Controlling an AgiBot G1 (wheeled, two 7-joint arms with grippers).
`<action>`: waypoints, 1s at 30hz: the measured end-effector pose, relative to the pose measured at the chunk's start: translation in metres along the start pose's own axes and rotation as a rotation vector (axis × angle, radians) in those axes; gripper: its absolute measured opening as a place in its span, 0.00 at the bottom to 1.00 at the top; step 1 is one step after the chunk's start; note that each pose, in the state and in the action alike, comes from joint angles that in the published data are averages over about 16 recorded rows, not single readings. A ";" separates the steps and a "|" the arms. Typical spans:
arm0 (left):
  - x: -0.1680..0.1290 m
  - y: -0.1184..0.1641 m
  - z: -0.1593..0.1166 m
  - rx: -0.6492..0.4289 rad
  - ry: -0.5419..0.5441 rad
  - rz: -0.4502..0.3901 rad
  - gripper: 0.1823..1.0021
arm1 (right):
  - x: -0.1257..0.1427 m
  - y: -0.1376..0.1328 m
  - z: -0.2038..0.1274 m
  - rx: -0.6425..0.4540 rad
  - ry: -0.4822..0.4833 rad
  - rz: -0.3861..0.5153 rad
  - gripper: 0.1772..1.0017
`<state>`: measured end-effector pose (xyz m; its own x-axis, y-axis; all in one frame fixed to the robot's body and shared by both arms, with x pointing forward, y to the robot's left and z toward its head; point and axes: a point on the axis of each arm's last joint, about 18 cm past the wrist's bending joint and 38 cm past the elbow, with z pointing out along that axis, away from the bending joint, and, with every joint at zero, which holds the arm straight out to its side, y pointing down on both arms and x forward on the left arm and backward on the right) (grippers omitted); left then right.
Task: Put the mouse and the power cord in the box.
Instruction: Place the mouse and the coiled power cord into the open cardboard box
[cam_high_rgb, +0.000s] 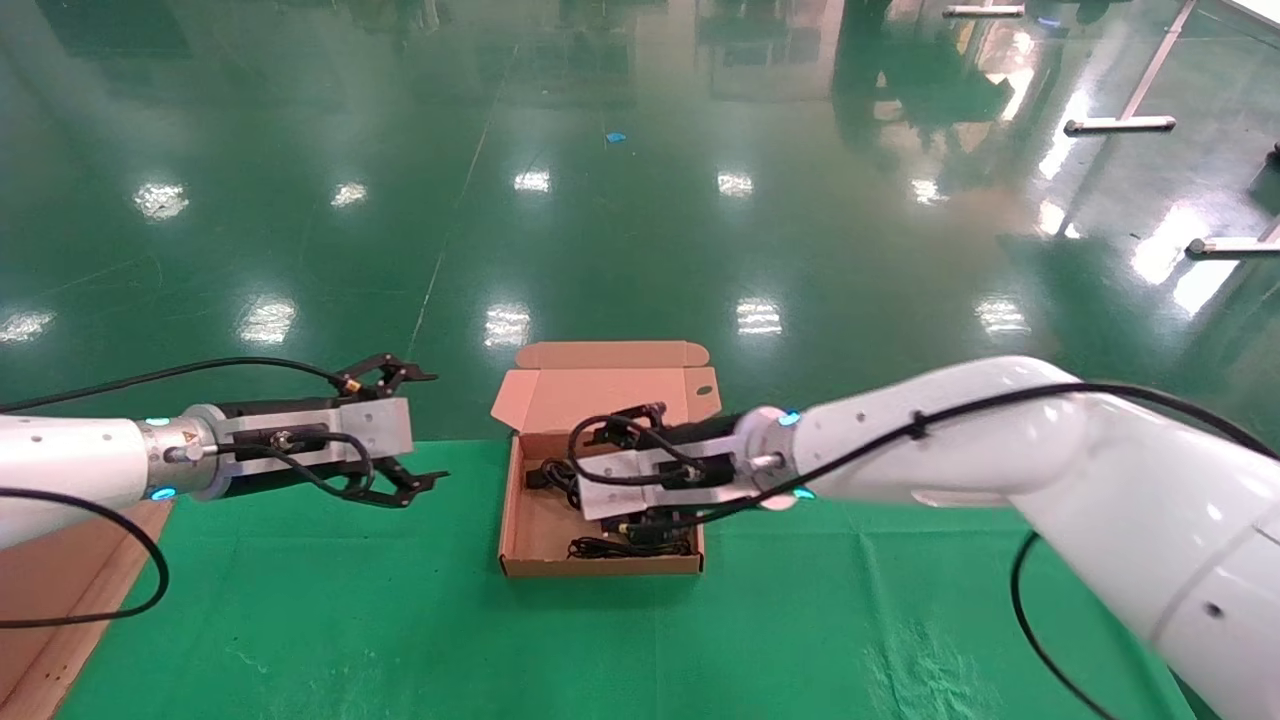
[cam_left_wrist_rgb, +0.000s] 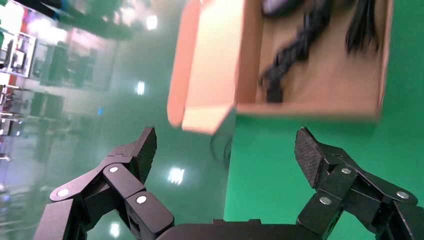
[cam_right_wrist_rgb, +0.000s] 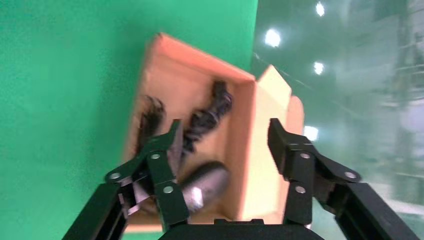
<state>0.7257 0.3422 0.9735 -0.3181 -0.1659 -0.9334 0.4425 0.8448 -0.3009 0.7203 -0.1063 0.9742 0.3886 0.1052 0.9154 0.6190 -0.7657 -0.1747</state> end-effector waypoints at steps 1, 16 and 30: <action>0.001 -0.002 -0.001 0.016 -0.003 -0.017 1.00 | -0.003 0.001 -0.002 0.015 -0.002 0.026 0.47; 0.012 -0.038 -0.033 0.279 -0.013 -0.281 1.00 | -0.041 0.010 -0.058 0.260 -0.020 0.405 0.85; 0.025 -0.077 -0.083 0.502 0.058 -0.464 1.00 | -0.063 0.015 -0.136 0.468 -0.018 0.633 0.99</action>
<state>0.6140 0.3158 0.9896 -0.6067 -0.4141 -0.6786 0.5805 0.3524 -0.7341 0.6123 -0.2103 0.9636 0.7718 -0.2488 0.5851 0.4973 -0.3373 -0.7993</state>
